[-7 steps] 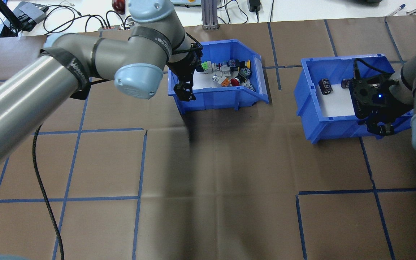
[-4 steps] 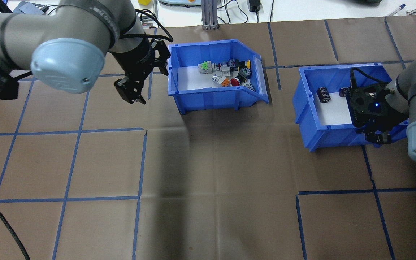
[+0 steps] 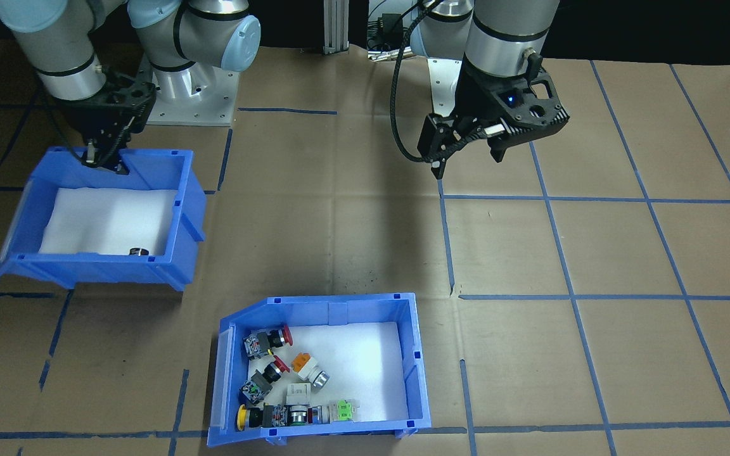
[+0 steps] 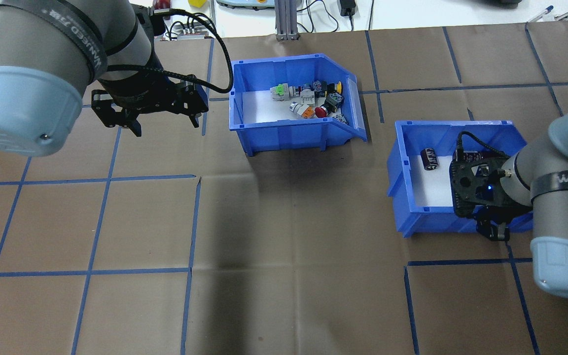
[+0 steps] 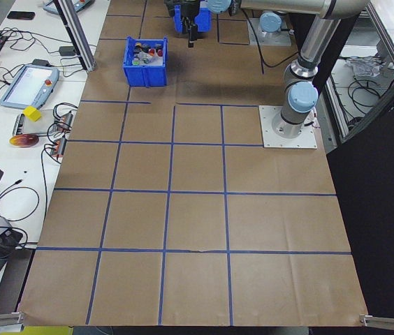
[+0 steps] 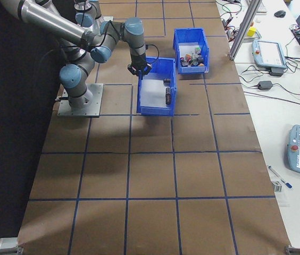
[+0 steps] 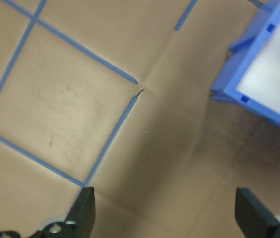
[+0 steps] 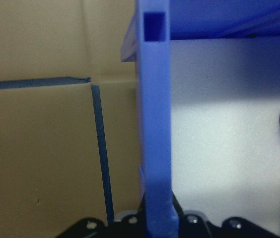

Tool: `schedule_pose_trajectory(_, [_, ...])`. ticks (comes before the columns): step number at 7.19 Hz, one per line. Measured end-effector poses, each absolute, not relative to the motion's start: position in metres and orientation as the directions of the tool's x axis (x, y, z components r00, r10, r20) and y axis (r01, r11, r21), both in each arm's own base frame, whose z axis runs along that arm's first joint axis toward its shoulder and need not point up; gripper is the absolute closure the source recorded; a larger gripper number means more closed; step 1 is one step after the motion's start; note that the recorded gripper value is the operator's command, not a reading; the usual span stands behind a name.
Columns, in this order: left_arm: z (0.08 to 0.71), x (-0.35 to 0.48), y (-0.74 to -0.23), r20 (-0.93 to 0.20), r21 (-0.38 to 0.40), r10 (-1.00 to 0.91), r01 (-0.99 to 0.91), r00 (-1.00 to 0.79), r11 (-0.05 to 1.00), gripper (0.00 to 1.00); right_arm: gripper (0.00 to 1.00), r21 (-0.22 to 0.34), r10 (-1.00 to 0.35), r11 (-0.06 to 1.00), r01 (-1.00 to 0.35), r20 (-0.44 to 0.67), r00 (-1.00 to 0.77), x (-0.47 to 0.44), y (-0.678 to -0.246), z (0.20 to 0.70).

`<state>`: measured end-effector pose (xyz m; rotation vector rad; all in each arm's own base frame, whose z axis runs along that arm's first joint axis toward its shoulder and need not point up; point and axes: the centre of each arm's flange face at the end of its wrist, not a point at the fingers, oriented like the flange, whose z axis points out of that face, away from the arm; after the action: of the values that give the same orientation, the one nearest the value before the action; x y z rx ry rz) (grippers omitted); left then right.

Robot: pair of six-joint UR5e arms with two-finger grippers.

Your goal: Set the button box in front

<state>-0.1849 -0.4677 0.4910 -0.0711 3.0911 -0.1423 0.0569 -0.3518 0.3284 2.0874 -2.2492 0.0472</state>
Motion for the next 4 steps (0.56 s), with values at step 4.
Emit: schedule_pose_trajectory(4, [0.497,-0.149,-0.427,-0.053,-0.103,0.051,0.056,-0.997,0.993,0.0,0.9,0.014,-0.996,0.041,-0.999,0.082,-0.04,0.159,-0.315,0.323])
